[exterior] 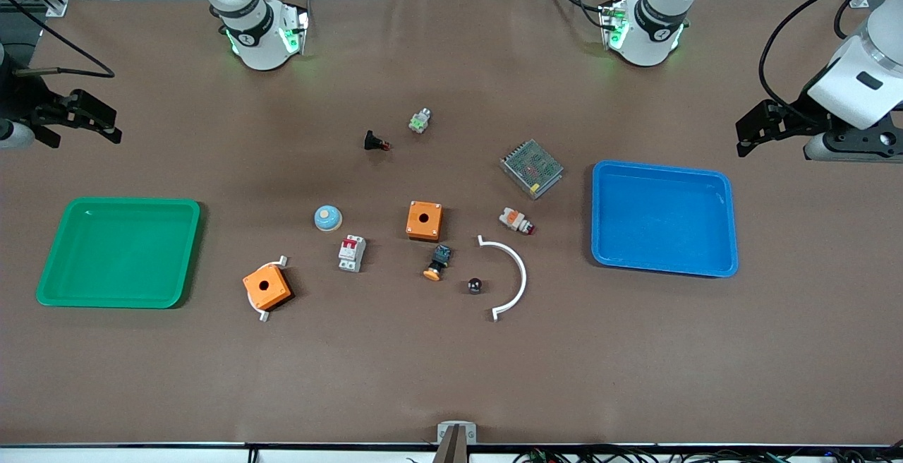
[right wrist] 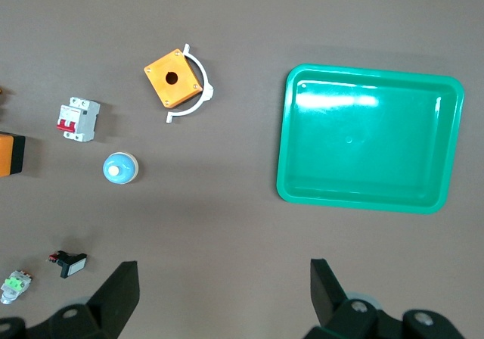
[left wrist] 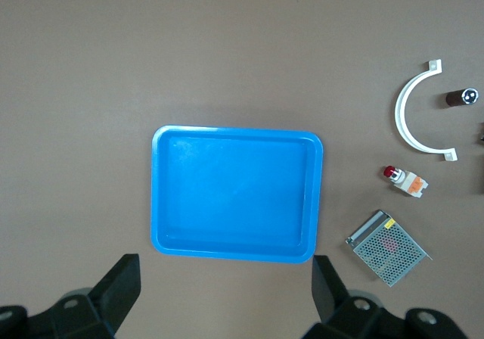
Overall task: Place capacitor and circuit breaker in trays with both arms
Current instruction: 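Reach the right gripper to the breaker while the left gripper reaches the capacitor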
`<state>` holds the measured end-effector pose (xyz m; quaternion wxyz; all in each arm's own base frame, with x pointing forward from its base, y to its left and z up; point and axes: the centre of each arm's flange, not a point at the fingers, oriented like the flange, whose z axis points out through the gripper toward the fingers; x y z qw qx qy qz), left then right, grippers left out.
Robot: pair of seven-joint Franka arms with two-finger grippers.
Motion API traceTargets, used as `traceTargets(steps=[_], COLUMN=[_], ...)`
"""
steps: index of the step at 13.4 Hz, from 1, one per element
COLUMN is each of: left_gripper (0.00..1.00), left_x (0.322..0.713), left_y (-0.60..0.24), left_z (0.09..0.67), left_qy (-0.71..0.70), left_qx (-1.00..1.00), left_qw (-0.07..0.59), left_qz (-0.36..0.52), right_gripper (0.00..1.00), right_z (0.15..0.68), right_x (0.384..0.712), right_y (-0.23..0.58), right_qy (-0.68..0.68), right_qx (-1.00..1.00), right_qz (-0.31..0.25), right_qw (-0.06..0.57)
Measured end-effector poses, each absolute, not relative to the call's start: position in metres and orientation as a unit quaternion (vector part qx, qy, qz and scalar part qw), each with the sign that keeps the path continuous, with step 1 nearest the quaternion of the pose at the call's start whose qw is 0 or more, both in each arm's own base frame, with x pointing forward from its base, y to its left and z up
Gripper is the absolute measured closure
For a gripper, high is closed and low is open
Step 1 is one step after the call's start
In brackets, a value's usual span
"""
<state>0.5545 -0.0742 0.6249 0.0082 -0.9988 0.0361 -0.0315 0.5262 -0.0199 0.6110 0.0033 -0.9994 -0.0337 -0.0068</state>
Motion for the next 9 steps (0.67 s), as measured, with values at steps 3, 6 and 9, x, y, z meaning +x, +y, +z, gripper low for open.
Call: traceTargets(steps=[3, 6, 9], left_gripper=[0.00, 0.00, 0.00], left_x=[0.554, 0.556, 0.569], left_y=[-0.074, -0.080, -0.118], left_z=[0.624, 0.615, 0.572], left_qy=[0.037, 0.043, 0.071], left_qx=[-0.999, -0.999, -0.997], left_qw=[0.009, 0.009, 0.002], left_qz=[-0.028, -0.017, 0.021], right_gripper=[0.00, 0.00, 0.00], right_z=[0.611, 0.611, 0.610], right_x=[0.527, 0.527, 0.529], right_y=[-0.020, -0.021, -0.015], right_qy=[-0.034, -0.032, -0.032], right_qx=[-0.999, -0.999, -0.999], right_qz=[-0.009, -0.010, -0.013], right_qw=[0.003, 0.008, 0.022])
